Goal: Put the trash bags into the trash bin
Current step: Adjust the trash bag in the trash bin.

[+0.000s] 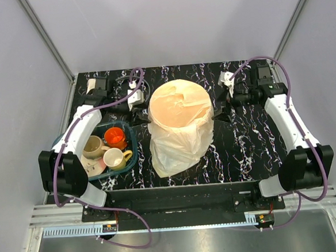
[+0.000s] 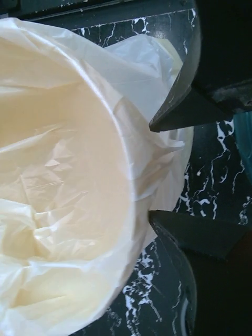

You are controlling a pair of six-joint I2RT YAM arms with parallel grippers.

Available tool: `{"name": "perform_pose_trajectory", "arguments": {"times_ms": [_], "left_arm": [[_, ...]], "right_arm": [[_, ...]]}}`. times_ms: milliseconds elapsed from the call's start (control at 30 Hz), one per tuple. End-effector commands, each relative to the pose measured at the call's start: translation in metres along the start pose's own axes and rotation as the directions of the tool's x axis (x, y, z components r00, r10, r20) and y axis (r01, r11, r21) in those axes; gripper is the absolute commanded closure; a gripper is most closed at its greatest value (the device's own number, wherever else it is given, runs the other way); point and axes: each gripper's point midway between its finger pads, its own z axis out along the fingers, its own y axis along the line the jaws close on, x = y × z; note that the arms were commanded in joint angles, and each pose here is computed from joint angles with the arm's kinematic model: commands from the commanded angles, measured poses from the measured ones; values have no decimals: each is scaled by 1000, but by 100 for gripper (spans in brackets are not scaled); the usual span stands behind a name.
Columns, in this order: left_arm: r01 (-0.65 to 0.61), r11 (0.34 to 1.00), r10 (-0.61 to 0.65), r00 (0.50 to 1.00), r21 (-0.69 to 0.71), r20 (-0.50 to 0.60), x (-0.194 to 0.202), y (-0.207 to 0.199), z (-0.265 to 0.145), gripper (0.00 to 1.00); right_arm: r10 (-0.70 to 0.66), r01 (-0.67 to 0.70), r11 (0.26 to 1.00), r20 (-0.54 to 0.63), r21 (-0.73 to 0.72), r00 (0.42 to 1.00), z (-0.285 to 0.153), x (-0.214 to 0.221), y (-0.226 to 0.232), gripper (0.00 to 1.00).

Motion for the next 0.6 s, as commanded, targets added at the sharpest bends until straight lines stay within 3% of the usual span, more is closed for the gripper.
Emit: {"name": "perform_pose_trajectory", "arguments": {"times_ms": [0,100,133,167,267,333,367,433,467,500,567], "left_arm": [[-47,999,47,995,-4,86,-26,11,11,45],[-36,999,34,995,18,98,-27,5,17,62],[-31,999,28,995,23,100,-25,3,17,75],[-27,999,24,995,27,101,-24,1,17,81],[-28,999,26,996,22,91,-20,-1,17,99],[-38,999,37,996,14,83,-20,0,16,100],[-35,999,34,996,11,78,-19,1,16,100],[-29,1000,28,997,10,71,-18,3,17,100],[-29,1000,29,997,9,68,-17,3,17,100],[-28,1000,28,998,10,64,-15,3,17,100],[-24,1000,23,998,6,56,-12,4,17,100]], "right_arm": [[-4,5,999,30,-54,1000,11,-10,-1,1],[-31,33,997,19,-74,999,11,-5,3,0],[-38,39,996,19,-75,999,11,-4,4,1],[-43,44,996,20,-75,999,12,-3,5,3],[-61,63,995,24,-80,998,17,-6,6,13],[-67,69,994,29,-84,997,19,-6,6,25],[-70,72,993,30,-88,997,20,-6,6,44],[-74,77,992,34,-96,997,20,-6,7,63],[-80,84,991,37,-101,996,20,-7,9,90],[-87,91,991,39,-100,995,19,-8,10,100],[-83,85,992,30,-96,996,20,-4,9,100]]}}
